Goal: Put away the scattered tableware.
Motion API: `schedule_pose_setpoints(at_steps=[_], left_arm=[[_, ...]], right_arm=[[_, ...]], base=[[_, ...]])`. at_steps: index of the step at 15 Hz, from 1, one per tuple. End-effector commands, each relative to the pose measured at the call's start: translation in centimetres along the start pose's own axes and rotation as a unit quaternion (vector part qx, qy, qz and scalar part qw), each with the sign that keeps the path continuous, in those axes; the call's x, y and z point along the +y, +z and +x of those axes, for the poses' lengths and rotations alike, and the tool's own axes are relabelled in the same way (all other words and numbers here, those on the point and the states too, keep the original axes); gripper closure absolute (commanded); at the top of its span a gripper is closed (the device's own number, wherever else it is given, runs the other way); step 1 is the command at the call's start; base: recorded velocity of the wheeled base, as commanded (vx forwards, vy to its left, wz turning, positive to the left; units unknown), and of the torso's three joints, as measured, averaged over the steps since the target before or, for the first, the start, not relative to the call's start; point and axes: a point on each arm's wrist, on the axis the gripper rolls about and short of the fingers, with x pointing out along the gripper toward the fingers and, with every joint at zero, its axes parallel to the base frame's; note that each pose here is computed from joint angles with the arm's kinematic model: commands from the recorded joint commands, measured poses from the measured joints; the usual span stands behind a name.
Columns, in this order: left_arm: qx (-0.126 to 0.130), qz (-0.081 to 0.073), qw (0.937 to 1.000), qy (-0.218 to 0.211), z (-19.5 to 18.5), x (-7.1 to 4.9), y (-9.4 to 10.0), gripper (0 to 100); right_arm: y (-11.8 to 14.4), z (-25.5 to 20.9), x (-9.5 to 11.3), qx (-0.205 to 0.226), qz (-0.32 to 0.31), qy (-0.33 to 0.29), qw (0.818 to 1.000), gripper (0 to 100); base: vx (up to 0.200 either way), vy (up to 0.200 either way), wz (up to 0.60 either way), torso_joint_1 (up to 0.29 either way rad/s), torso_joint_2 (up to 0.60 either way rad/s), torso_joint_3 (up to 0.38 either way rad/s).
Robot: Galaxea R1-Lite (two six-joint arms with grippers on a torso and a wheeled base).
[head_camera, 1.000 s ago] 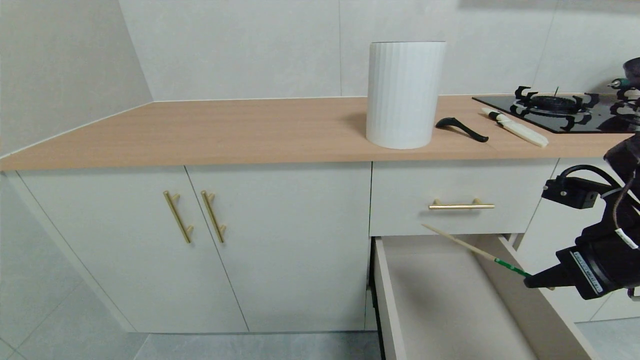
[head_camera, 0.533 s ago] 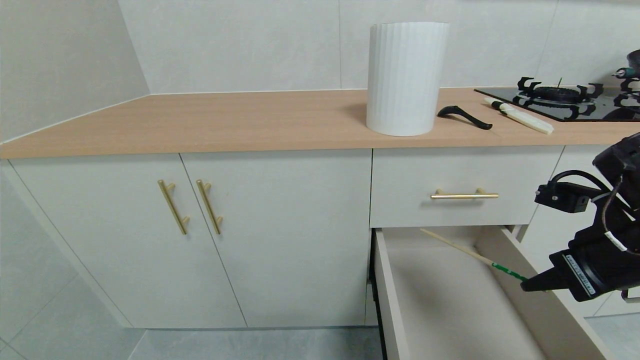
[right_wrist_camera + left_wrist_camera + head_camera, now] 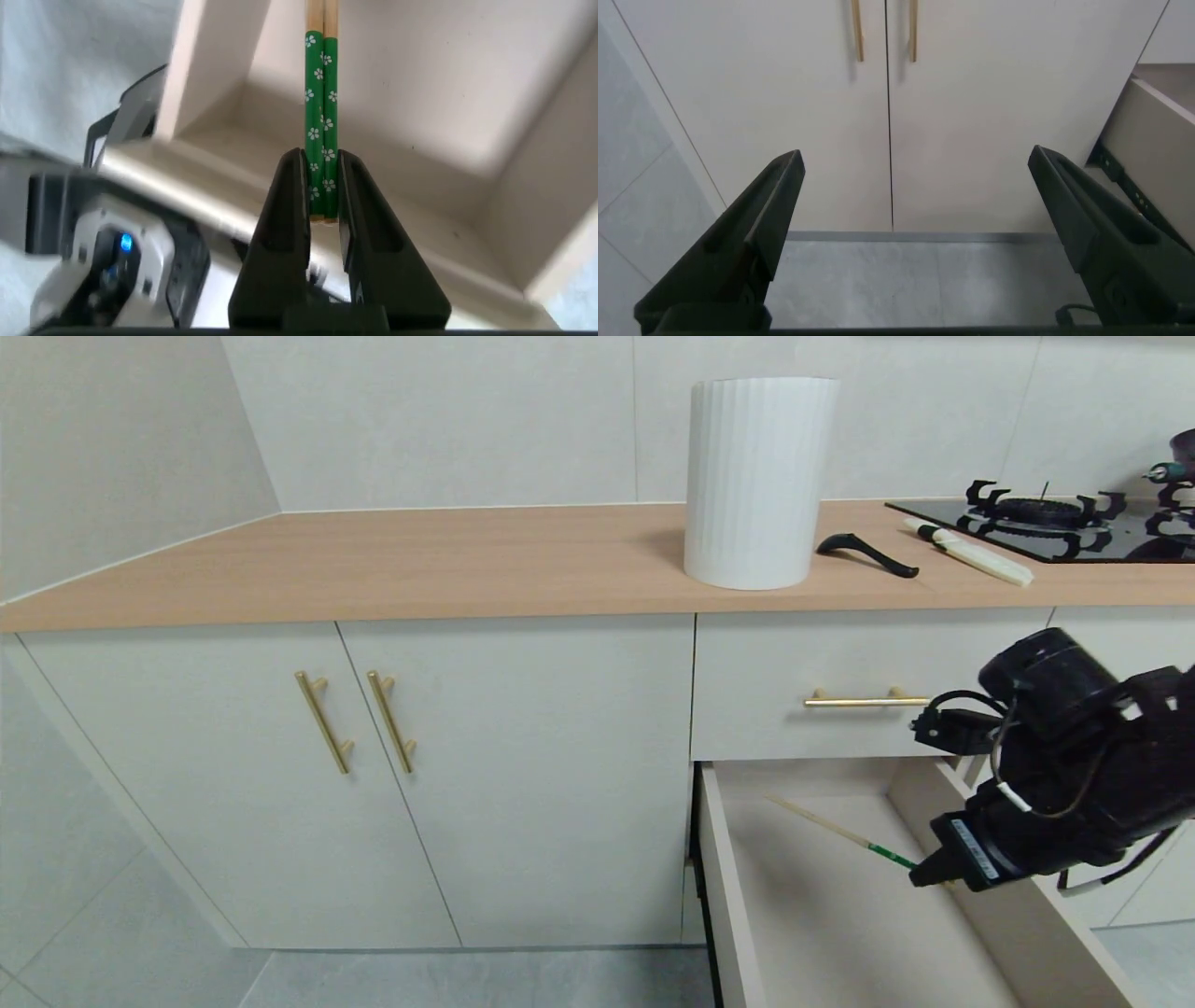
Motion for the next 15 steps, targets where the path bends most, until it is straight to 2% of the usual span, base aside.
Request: schedule_pose_setpoints(at_steps=[1, 3, 5, 7, 9, 11, 15], left_arm=[[0.0, 0.0, 1.0, -0.001, 0.0, 0.0, 0.0, 0], [0.0, 0.0, 1.0, 0.0, 0.0, 0.0, 0.0, 0], [0.0, 0.0, 1.0, -0.001, 0.0, 0.0, 0.0, 0], [0.0, 0.0, 1.0, -0.001, 0.0, 0.0, 0.0, 0], [0.0, 0.0, 1.0, -0.001, 0.0, 0.0, 0.0, 0], [0.0, 0.0, 1.0, 0.0, 0.0, 0.0, 0.0, 0], [0.0, 0.0, 1.0, -0.001, 0.0, 0.0, 0.0, 0]], right_arm=[[1.2, 6.4, -0.7, 0.046, 0.039, -0.029, 0.998, 100], [1.6, 9.0, -0.7, 0.056, 0.053, -0.04, 0.996, 100], [2.0, 11.7, -0.5, 0.048, 0.087, -0.04, 0.994, 100], [2.1, 12.9, -0.5, 0.042, 0.092, -0.049, 0.994, 100], [1.9, 15.6, -1.0, 0.043, 0.097, -0.084, 0.991, 100], [1.7, 16.9, -1.2, 0.047, 0.098, -0.086, 0.99, 100], [1.3, 20.0, -1.8, 0.029, 0.094, -0.093, 0.991, 100]], base=[[0.0, 0.0, 0.0, 0.0, 0.0, 0.0], [0.0, 0.0, 0.0, 0.0, 0.0, 0.0], [0.0, 0.0, 0.0, 0.0, 0.0, 0.0], [0.0, 0.0, 0.0, 0.0, 0.0, 0.0], [0.0, 0.0, 0.0, 0.0, 0.0, 0.0], [0.0, 0.0, 0.0, 0.0, 0.0, 0.0], [0.0, 0.0, 0.0, 0.0, 0.0, 0.0]])
